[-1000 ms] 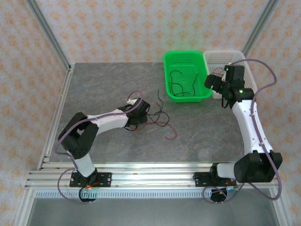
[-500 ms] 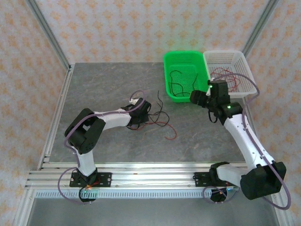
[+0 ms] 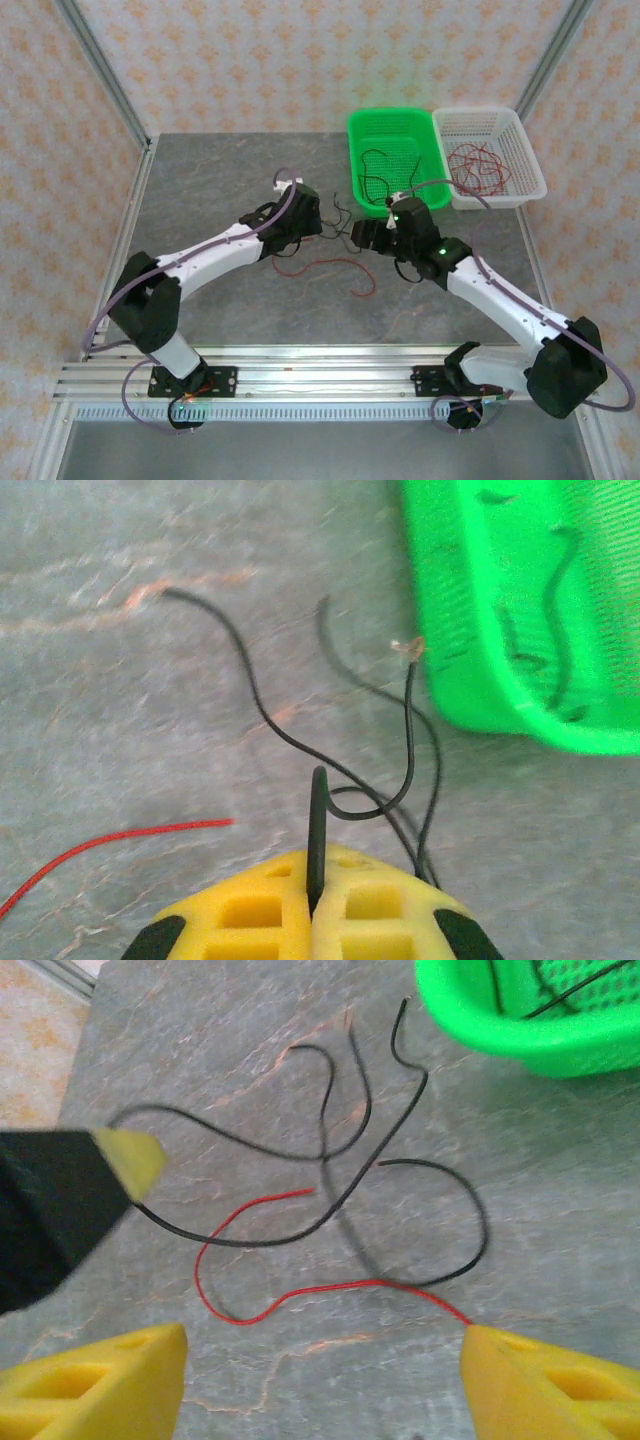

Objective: Untangle the cables

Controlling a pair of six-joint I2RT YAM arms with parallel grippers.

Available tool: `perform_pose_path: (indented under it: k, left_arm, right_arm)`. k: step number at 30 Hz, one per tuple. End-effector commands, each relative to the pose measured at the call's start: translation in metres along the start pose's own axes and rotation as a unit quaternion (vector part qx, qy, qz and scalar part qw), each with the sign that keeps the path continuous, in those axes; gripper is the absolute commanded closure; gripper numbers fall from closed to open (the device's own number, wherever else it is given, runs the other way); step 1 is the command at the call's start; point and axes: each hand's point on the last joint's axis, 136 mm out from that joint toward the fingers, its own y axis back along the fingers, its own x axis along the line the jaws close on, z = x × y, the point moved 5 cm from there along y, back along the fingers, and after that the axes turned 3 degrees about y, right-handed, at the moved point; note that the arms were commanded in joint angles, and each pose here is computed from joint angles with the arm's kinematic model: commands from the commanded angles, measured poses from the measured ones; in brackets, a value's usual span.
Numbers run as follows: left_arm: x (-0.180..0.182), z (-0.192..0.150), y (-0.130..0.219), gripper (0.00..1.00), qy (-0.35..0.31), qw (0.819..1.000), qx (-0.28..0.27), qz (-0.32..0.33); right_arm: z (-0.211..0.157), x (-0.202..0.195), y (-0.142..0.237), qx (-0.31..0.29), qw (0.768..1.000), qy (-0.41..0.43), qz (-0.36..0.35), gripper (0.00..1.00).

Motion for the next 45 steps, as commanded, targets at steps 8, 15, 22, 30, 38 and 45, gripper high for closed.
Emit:
perform_pose_path:
  k: [8,15,22,30,38,45]
  left_arm:
    - [-0.031,0.011,0.049,1.00,-0.045,0.999,0.002,-0.029]
    - [-0.047,0.019,0.074,1.00,-0.059,0.997,-0.005,-0.052]
    - [-0.054,0.034,0.098,1.00,-0.060,0.995,-0.029,-0.072]
    - [-0.067,0.055,0.124,1.00,-0.064,0.992,-0.054,-0.096]
    - [-0.076,0.070,0.158,1.00,-0.065,0.987,-0.066,-0.132]
    - [-0.068,0.057,0.166,1.00,-0.067,0.987,-0.037,-0.144]
  right_arm:
    - [0.005,0.016,-0.040,-0.050,0.996,-0.067,0.019,0.33]
    - [0.007,0.006,-0.069,-0.060,0.994,-0.086,-0.018,0.36]
    - [-0.011,-0.008,-0.102,-0.026,0.995,-0.092,-0.042,0.41]
    - [-0.036,-0.038,-0.122,-0.009,0.991,-0.094,-0.098,0.47]
    - [-0.043,-0.059,-0.129,-0.016,0.985,-0.081,-0.151,0.54]
    - [-0.038,-0.041,-0.106,-0.010,0.994,-0.042,-0.103,0.55]
